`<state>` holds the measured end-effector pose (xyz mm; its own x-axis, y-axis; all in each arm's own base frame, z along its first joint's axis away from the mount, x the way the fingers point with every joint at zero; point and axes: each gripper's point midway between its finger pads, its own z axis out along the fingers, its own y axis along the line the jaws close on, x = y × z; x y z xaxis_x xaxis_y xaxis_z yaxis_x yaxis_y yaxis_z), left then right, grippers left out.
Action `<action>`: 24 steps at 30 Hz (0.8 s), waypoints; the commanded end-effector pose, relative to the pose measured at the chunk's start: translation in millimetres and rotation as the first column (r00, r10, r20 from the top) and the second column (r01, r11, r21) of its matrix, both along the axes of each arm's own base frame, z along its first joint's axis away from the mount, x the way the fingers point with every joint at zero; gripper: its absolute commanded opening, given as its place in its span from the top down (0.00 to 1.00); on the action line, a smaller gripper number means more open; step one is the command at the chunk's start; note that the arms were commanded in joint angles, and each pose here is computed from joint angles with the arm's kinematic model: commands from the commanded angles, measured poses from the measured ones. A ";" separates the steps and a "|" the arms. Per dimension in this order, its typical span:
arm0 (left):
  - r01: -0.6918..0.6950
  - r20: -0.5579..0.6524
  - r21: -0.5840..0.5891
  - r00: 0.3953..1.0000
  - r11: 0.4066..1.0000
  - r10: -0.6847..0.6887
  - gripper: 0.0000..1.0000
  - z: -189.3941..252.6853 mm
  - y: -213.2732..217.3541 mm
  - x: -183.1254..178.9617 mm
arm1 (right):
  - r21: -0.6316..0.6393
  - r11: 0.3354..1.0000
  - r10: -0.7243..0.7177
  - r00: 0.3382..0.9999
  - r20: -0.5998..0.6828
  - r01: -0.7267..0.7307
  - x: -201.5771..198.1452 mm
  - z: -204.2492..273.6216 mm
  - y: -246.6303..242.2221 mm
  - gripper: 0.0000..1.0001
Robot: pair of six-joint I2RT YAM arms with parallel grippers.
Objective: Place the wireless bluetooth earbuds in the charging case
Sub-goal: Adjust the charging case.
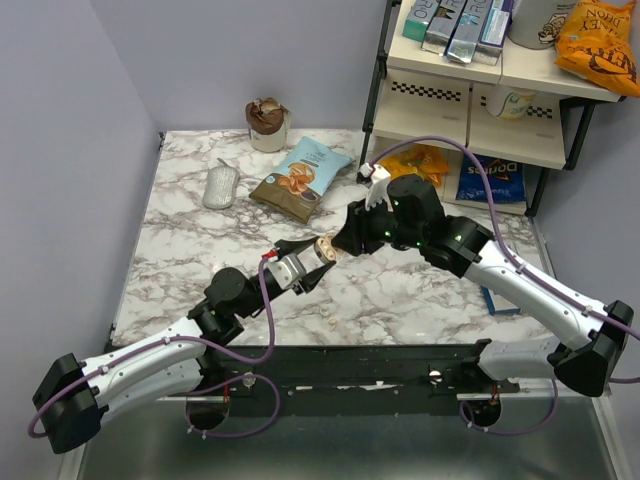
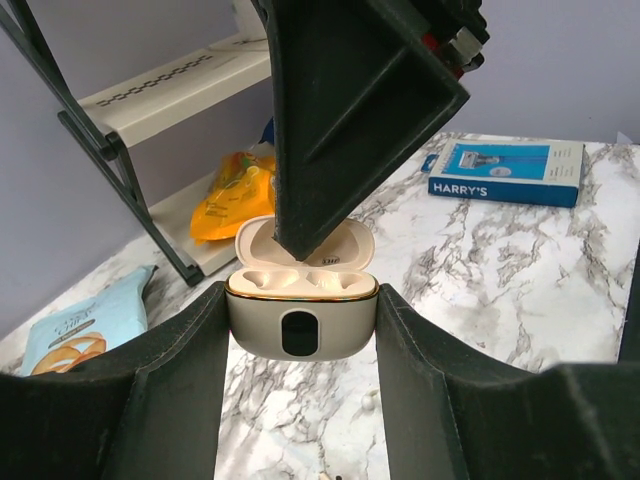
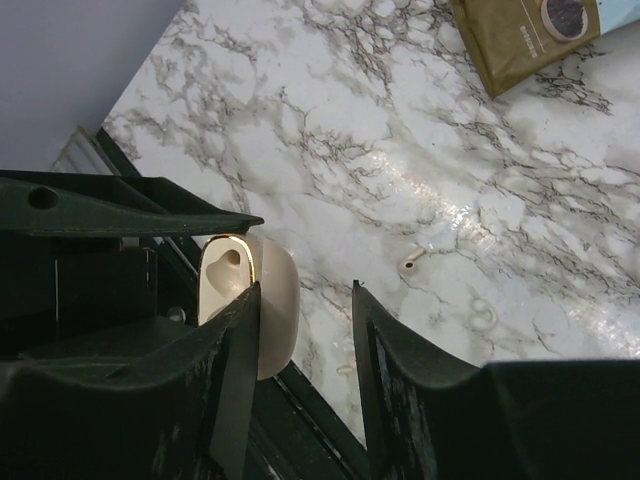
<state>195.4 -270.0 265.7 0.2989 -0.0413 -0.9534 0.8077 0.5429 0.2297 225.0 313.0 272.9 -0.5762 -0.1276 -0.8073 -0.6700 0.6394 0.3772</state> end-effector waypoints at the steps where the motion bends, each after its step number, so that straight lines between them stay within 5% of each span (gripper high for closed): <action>1: 0.007 0.044 -0.067 0.999 0.998 -0.004 1.00 27.2 0.7 -2.8 | 0.002 1.000 0.024 1.000 0.002 -0.024 1.4 1.7 5.1 0.59; 8: -0.001 0.039 -0.066 0.999 0.998 0.003 1.00 27.6 -1.2 0.2 | -0.005 0.999 0.031 0.999 0.011 -0.031 -0.2 0.9 2.9 0.71; 11: -0.025 0.005 -0.049 1.000 0.998 0.025 0.99 22.0 -1.5 5.7 | -0.008 0.999 0.032 0.999 0.024 -0.032 -1.1 4.0 0.2 0.84; 12: -0.032 0.001 -0.052 0.999 0.998 0.032 0.90 25.2 -1.5 7.2 | -0.014 1.000 0.026 0.999 0.029 -0.026 -0.4 4.4 -1.7 0.97; 13: -0.035 -0.025 -0.032 0.999 0.999 0.035 0.85 18.8 -3.0 8.9 | -0.019 0.999 0.027 0.999 0.041 -0.026 -0.2 6.3 -2.8 0.99; 20: -0.083 -0.090 -0.030 0.993 0.996 0.080 0.37 13.3 -0.3 16.8 | -0.038 0.998 0.056 0.988 0.141 -0.051 -3.5 32.4 -14.4 0.99; 22: -0.125 -0.099 -0.039 0.988 0.991 0.120 0.05 14.1 5.2 21.8 | -0.041 0.998 0.059 0.985 0.161 -0.053 -5.2 39.7 -18.9 0.99; 24: -0.155 -0.106 -0.047 0.983 0.987 0.150 0.01 15.0 9.3 25.5 | -0.048 0.996 0.080 0.980 0.182 -0.072 -8.3 46.4 -20.7 0.99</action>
<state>207.4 -273.4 271.0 0.2241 -0.0390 -0.9738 0.7947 0.5856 0.1595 224.7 304.7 287.0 -0.4954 -0.1848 -0.8488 -0.7268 0.6234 0.2885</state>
